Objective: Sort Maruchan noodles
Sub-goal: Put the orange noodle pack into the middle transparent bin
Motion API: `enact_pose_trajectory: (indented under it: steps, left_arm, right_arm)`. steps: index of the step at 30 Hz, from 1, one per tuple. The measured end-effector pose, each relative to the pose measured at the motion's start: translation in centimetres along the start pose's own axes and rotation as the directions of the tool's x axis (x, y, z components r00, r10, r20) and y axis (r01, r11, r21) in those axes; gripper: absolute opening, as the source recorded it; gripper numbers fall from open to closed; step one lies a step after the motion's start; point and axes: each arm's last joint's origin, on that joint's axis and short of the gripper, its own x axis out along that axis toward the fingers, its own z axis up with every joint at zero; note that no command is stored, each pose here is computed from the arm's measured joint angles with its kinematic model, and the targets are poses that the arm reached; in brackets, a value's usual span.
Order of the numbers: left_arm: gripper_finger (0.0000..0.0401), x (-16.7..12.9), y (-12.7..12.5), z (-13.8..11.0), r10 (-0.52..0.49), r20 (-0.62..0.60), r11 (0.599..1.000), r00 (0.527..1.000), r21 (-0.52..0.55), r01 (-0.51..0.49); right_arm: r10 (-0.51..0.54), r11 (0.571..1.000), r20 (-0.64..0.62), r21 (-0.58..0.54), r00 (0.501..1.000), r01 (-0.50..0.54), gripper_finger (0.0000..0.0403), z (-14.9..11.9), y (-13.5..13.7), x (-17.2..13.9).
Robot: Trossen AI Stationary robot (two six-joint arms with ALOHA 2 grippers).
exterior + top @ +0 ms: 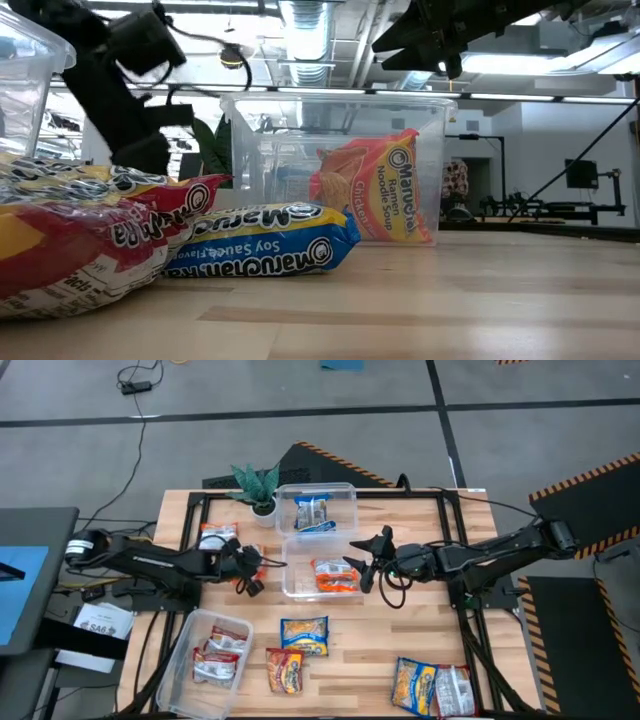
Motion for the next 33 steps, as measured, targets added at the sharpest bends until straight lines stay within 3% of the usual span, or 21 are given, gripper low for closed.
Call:
enact_pose_trajectory:
  steps: [17,23,27,33]
  left_arm:
    - [0.0,-6.2,2.2,4.1,0.017,0.201,0.999,0.979,-0.053,-0.007]
    - [0.0,-6.3,1.8,4.0,-0.14,0.168,0.987,0.976,-0.055,0.151]
    - [0.0007,-5.5,1.4,2.8,-0.193,0.118,0.977,0.974,-0.064,0.201]
    - [0.0064,-4.1,0.5,0.5,-0.275,0.1,0.956,0.956,-0.078,0.283]
  right_arm:
    - [0.0,1.0,0.001,0.0,1.0,0.0,0.0244,0.0,0.0,0.0]
    - [0.0,1.0,0.0,0.0,1.0,0.0,0.0244,0.0,0.0,0.0]
    - [0.0,1.0,0.0,0.0,1.0,0.0,0.0244,0.0,0.0,0.0]
    - [0.0,1.0,0.0,0.0,1.0,0.0,0.0244,0.0,0.0,0.0]
